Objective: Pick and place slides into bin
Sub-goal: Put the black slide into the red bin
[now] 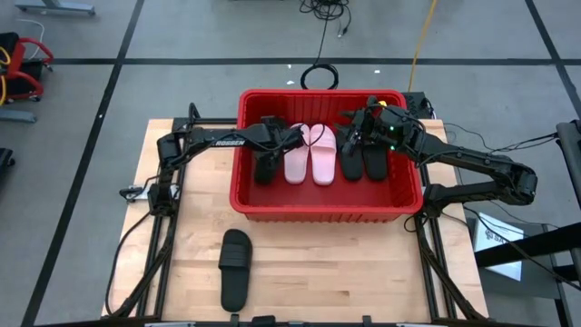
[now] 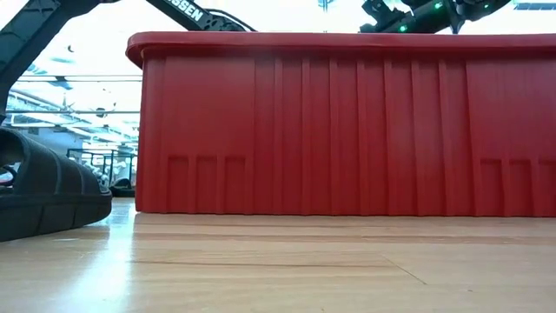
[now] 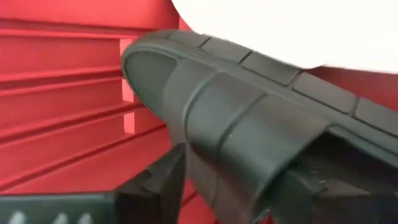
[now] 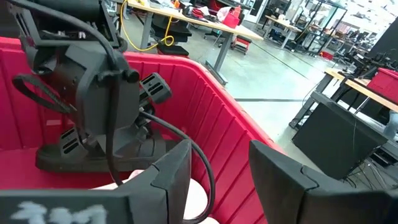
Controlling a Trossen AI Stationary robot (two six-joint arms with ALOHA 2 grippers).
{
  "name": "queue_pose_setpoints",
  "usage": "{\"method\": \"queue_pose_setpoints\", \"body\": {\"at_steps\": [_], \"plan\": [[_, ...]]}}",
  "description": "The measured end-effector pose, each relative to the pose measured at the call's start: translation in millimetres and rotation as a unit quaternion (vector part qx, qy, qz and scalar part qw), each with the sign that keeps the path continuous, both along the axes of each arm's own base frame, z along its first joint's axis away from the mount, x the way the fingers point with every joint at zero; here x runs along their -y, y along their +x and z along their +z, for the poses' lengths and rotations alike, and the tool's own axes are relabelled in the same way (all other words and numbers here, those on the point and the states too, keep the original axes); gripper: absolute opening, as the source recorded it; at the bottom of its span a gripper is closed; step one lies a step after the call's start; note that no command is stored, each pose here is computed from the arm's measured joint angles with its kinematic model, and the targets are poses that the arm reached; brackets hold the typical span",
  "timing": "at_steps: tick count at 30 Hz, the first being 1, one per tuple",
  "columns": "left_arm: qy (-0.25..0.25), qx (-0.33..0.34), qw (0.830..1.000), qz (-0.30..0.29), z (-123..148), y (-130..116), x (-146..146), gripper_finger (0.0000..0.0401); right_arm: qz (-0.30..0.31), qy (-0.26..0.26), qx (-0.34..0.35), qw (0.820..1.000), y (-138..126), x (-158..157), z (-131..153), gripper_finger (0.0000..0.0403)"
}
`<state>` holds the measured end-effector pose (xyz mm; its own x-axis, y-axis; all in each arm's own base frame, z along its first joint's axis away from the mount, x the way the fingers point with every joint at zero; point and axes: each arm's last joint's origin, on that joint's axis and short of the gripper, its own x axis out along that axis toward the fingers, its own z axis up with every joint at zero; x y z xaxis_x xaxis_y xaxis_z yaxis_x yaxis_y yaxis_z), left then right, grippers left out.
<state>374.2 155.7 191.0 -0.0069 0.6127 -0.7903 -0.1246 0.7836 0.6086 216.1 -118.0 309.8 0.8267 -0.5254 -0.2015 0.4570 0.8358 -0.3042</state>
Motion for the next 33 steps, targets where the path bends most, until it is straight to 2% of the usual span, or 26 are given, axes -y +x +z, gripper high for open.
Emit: {"method": "queue_pose_setpoints", "body": {"at_steps": [5,11,17,29,33], "plan": [[-0.017,0.033,0.999,-0.014,8,3,5,0.0233,0.0,0.0,0.0,1.0,0,0,0,0.015],[-0.008,0.081,0.996,-0.026,18,10,9,0.0245,0.0,0.0,0.0,1.0,0,0,0,0.015],[0.0,0.075,0.996,-0.042,23,10,14,0.0246,0.0,0.0,0.0,1.0,0,0,0,0.015],[-0.014,0.037,0.999,0.009,21,-7,-2,0.0246,0.0,0.004,-0.002,1.0,0,0,-1,0.015],[-0.017,0.037,0.999,-0.005,21,-7,-6,0.0245,0.0,0.004,-0.002,1.0,0,0,-1,0.015]]}}
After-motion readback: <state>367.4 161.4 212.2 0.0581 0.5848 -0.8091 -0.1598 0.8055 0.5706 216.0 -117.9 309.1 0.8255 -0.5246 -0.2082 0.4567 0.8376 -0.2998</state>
